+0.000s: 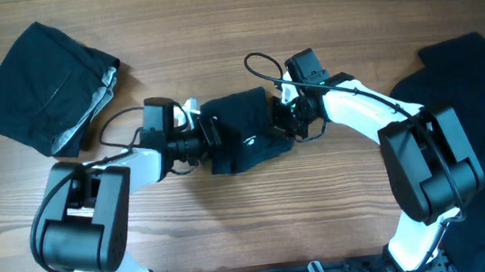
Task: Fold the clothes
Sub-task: 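Carry the folded shirt left and place it on the upper-left stack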
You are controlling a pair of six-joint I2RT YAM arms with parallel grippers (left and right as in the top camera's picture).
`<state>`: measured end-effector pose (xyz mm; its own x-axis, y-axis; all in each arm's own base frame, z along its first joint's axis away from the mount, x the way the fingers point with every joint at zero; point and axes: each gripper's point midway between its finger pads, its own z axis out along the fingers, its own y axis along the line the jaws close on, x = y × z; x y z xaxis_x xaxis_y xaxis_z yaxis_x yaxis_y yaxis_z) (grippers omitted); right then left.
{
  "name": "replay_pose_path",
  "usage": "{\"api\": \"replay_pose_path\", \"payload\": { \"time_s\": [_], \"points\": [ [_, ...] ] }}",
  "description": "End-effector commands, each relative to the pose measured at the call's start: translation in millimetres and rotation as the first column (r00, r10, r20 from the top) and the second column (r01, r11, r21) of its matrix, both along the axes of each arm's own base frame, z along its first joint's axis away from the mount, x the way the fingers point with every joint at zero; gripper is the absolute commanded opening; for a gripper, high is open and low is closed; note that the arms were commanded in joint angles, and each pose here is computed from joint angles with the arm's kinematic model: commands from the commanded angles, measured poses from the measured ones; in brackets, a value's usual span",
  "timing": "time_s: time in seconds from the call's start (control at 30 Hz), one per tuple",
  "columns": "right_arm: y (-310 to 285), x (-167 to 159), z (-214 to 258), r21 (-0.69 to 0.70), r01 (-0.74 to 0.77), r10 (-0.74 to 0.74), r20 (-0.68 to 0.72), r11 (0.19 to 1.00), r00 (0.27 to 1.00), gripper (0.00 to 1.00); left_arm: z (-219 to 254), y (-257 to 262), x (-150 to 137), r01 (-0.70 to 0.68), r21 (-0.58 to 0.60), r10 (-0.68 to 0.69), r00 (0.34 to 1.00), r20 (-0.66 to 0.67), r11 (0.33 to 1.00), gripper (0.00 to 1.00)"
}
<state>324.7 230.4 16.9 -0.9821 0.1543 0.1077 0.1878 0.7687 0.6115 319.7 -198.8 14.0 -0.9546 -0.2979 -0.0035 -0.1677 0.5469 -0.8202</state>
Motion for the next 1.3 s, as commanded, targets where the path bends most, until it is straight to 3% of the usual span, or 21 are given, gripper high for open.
{"api": "replay_pose_path", "payload": {
  "time_s": [0.0,0.13,0.23,0.33,0.37,0.47,0.6,0.7,0.77,0.87,1.1,1.13,1.17,1.2,1.23,1.27],
  "points": [
    [5,-3,-3,0.005,-0.009,0.009,-0.017,1.000,1.000,0.07,-26,-1,-6,-0.026,0.091,0.029,0.999,-0.025,0.995,0.48],
    [3,-8,-4,-0.005,-0.011,0.011,-0.039,1.000,0.999,0.06,-25,1,-3,-0.021,0.096,0.021,1.000,0.005,0.995,0.15],
    [-3,-9,-2,-0.003,-0.018,0.018,-0.041,1.000,0.999,0.06,-7,2,-3,0.042,0.016,-0.043,0.998,0.053,0.999,0.04],
    [-6,0,31,0.105,-0.037,0.036,0.009,0.994,0.999,0.04,22,22,8,0.045,-0.047,-0.039,0.994,0.106,0.998,0.04],
    [-5,9,69,0.189,-0.078,0.057,0.114,0.979,0.992,0.04,41,36,17,0.036,-0.074,-0.026,0.990,0.138,0.997,0.04],
    [-13,17,122,0.190,-0.074,0.022,0.265,0.979,0.964,0.05,92,61,40,0.012,-0.132,0.021,0.969,0.246,0.991,0.04],
    [-20,16,162,0.182,-0.035,-0.033,0.353,0.983,0.935,0.06,180,98,78,-0.059,-0.155,0.122,0.890,0.440,0.986,0.04],
    [-21,14,161,0.179,-0.031,-0.032,0.343,0.983,0.939,0.06,224,158,110,-0.220,-0.119,0.248,0.798,0.549,0.968,0.04],
    [-22,12,158,0.168,-0.024,-0.033,0.327,0.985,0.944,0.06,227,221,127,-0.430,-0.060,0.382,0.721,0.578,0.901,0.04],
    [-26,9,153,0.148,-0.011,-0.036,0.310,0.989,0.950,0.06,208,303,130,-0.671,0.004,0.559,0.621,0.549,0.741,0.04],
    [-30,0,144,0.118,0.003,-0.033,0.255,0.993,0.966,0.06,120,386,116,-0.812,0.140,0.722,0.571,0.391,0.566,0.04],
    [-31,-1,144,0.117,0.004,-0.033,0.250,0.993,0.968,0.07,111,396,113,-0.832,0.174,0.740,0.549,0.388,0.526,0.07],
    [-31,-1,144,0.117,0.004,-0.033,0.250,0.993,0.968,0.09,107,401,113,-0.840,0.189,0.747,0.539,0.388,0.508,0.21],
    [-31,-1,144,0.117,0.003,-0.033,0.249,0.993,0.968,0.10,103,404,111,-0.843,0.209,0.748,0.537,0.390,0.496,0.85],
    [-31,-2,144,0.116,0.004,-0.033,0.246,0.993,0.969,0.10,104,404,109,-0.836,0.216,0.736,0.548,0.398,0.505,1.00],
    [-31,-3,143,0.115,0.004,-0.033,0.243,0.993,0.969,0.10,104,406,103,-0.836,0.223,0.744,0.548,0.382,0.501,1.00]
  ]
}}
